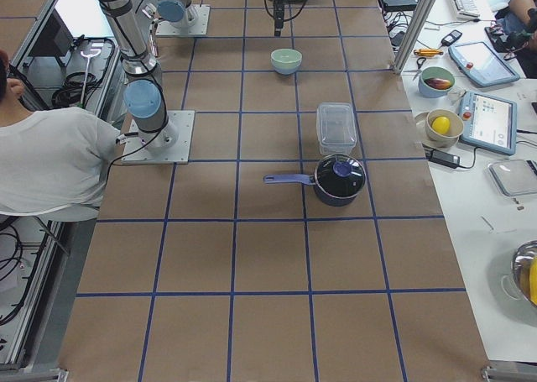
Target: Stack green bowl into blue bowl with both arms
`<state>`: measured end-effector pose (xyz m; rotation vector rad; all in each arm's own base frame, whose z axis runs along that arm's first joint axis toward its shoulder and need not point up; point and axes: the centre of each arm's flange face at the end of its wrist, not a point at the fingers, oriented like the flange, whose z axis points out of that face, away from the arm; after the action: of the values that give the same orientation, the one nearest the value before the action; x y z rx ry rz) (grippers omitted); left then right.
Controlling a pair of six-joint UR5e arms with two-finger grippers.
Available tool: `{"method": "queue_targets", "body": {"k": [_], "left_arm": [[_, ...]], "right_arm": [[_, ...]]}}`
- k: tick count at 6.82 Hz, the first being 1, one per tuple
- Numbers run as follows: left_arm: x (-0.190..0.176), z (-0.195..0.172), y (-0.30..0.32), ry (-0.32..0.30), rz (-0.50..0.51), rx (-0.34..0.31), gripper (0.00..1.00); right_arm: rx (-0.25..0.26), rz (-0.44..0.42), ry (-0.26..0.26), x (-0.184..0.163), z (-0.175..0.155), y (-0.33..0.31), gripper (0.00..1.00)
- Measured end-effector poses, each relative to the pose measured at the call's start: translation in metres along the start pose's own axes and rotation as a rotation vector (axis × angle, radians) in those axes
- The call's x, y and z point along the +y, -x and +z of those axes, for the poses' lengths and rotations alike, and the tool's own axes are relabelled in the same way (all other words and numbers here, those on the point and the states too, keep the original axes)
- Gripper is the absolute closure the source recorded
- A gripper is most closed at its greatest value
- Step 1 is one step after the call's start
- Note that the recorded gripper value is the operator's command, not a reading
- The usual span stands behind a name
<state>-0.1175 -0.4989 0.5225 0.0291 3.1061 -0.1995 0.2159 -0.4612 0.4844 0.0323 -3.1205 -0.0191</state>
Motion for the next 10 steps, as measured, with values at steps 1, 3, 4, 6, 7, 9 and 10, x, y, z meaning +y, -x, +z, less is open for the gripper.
{"method": "queue_targets", "body": {"k": [1, 3, 4, 6, 7, 9, 10], "left_arm": [[-0.002, -0.002, 0.001, -0.012, -0.002, 0.000, 0.00], [-0.004, -0.003, 0.001, -0.020, -0.004, -0.001, 0.00], [-0.003, -0.002, 0.001, -0.018, -0.005, 0.000, 0.00], [-0.002, 0.000, 0.000, -0.015, -0.005, 0.000, 0.00], [-0.002, 0.000, 0.000, -0.014, -0.005, 0.000, 0.00], [-0.001, 0.001, 0.000, -0.013, -0.005, 0.000, 0.00], [-0.001, 0.001, 0.000, -0.013, -0.005, 0.000, 0.00]], "right_arm": [[-0.002, 0.000, -0.013, -0.008, -0.002, -0.026, 0.00], [-0.012, 0.026, -0.040, -0.023, -0.013, -0.081, 0.00], [-0.016, 0.059, -0.058, -0.026, -0.022, -0.090, 0.00], [-0.041, 0.122, -0.067, -0.029, -0.028, -0.091, 0.00], [-0.046, 0.113, -0.065, -0.030, -0.028, -0.091, 0.00], [-0.047, 0.071, -0.064, -0.031, -0.027, -0.091, 0.00], [-0.047, 0.064, -0.062, -0.031, -0.026, -0.091, 0.00]]}}
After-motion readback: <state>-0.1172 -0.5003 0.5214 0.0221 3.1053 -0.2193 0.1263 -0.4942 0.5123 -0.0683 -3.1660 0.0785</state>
